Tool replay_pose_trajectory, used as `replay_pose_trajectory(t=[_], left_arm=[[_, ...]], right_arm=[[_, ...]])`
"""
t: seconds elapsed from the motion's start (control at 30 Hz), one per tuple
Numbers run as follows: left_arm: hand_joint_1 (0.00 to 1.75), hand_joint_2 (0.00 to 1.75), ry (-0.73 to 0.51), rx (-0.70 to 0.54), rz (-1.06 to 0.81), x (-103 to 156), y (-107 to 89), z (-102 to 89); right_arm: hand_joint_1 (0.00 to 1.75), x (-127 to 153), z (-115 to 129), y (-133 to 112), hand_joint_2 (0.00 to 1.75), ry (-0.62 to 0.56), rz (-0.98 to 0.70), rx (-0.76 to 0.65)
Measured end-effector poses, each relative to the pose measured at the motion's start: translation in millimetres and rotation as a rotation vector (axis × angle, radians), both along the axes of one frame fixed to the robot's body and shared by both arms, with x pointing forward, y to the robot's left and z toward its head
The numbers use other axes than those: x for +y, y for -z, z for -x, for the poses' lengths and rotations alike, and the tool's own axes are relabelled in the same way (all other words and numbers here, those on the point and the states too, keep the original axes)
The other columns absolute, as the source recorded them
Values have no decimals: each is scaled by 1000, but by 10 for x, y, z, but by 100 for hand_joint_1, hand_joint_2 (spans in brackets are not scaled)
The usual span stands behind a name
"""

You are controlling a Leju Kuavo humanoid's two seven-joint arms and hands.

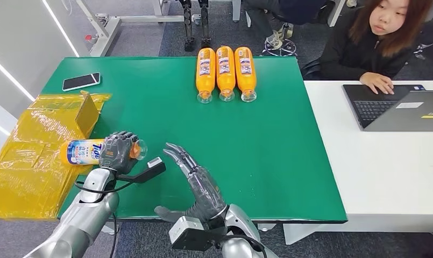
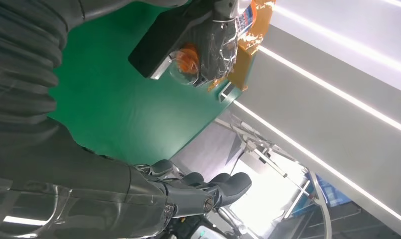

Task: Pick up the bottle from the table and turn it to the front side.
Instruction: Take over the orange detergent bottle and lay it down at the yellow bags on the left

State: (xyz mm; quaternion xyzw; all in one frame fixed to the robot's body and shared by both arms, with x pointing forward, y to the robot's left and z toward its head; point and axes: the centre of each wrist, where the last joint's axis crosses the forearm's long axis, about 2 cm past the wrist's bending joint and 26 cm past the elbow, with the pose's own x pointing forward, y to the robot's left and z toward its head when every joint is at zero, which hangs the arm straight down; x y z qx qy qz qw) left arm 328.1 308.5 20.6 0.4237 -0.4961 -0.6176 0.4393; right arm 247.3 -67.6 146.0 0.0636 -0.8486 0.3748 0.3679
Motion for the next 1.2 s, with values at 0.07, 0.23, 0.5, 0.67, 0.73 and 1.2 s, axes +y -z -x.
replay_pose_trajectory(t=[0.07, 0.23, 0.5, 0.67, 0.73, 1.2], left_arm=[[175, 175, -14, 8, -14, 85, 14, 18], [95, 175, -36, 25, -46, 187, 44, 54], [77, 175, -51, 50, -87, 224, 93, 110], [77, 175, -53, 57, -89, 232, 106, 124], [77, 175, -54, 58, -90, 233, 108, 127], [0, 175, -63, 74, -112, 234, 118, 135]], right_arm=[[0, 2, -8, -8, 175, -8, -1, 1], [0, 5, -61, -51, 175, -25, -9, -4], [0, 13, -137, -114, 175, -35, -8, -20], [0, 13, -155, -122, 175, -36, -4, -24], [0, 13, -155, -123, 175, -36, -4, -24], [0, 13, -158, -125, 175, -33, -10, -13]])
